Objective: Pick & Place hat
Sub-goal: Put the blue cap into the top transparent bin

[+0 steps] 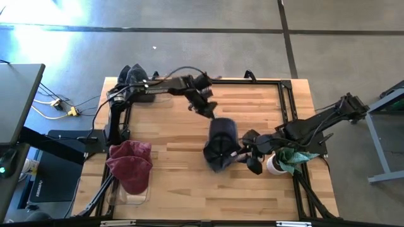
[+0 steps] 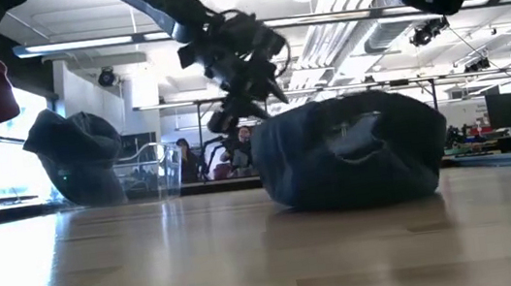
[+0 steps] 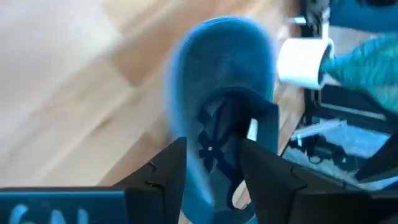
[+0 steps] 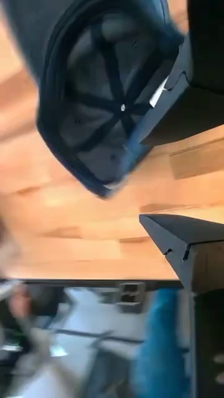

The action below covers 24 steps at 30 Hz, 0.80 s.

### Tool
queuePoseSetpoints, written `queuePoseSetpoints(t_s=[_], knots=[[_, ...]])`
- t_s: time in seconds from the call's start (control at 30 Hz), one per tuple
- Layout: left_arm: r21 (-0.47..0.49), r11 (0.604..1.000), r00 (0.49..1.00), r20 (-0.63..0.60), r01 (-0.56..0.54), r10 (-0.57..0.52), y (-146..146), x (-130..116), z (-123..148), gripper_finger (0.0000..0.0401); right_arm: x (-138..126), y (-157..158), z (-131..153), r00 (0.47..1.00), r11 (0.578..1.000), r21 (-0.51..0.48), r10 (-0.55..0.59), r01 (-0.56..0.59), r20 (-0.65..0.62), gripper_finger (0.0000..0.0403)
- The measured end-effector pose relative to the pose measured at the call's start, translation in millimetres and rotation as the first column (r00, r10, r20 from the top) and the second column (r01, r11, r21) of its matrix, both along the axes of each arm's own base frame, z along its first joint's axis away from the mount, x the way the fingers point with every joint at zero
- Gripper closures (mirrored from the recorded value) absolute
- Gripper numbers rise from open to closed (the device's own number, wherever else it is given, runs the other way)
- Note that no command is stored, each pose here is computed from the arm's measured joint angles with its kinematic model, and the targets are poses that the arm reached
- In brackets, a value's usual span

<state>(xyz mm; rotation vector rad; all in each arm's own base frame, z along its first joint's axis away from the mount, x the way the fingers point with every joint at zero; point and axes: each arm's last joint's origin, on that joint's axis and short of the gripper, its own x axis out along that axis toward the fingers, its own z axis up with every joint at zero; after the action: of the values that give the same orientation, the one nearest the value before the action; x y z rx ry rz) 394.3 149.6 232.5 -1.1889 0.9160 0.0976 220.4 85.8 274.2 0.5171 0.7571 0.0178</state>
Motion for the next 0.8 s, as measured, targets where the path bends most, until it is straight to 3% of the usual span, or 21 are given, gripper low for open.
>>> queuePoseSetpoints(t_s=[0.13,0.27,0.33,0.53,0.63,0.73,0.8], knots=[[0.076,0.997,0.999,0.044,0.004,-0.007,8,-14,44,0.0249,9,10,-16,0.980,0.970,-0.135,0.196,-0.200,-0.044,0.0218],[0.212,0.975,0.997,0.022,0.067,-0.074,-13,-30,89,0.0248,27,18,-34,0.952,0.914,-0.268,0.302,-0.304,-0.049,0.0209],[0.273,0.956,0.994,-0.010,0.109,-0.111,-33,-36,105,0.0248,41,14,-43,0.950,0.908,-0.281,0.308,-0.309,-0.049,0.0196],[0.341,0.913,0.971,-0.161,0.225,-0.179,-104,-66,136,0.0248,82,-7,-51,0.951,0.896,-0.320,0.304,-0.307,-0.061,0.0146],[0.362,0.900,0.951,-0.269,0.244,-0.150,-134,-81,142,0.0248,96,-11,-53,0.923,0.845,-0.378,0.375,-0.377,-0.083,0.0142],[0.399,0.884,0.924,-0.371,0.246,-0.089,-156,-108,150,0.0248,106,-12,-60,0.856,0.781,-0.364,0.506,-0.507,-0.107,0.0160],[0.433,0.880,0.940,-0.338,0.194,-0.041,-167,-114,159,0.0248,108,-10,-66,0.814,0.753,-0.326,0.568,-0.572,-0.117,0.0189]])
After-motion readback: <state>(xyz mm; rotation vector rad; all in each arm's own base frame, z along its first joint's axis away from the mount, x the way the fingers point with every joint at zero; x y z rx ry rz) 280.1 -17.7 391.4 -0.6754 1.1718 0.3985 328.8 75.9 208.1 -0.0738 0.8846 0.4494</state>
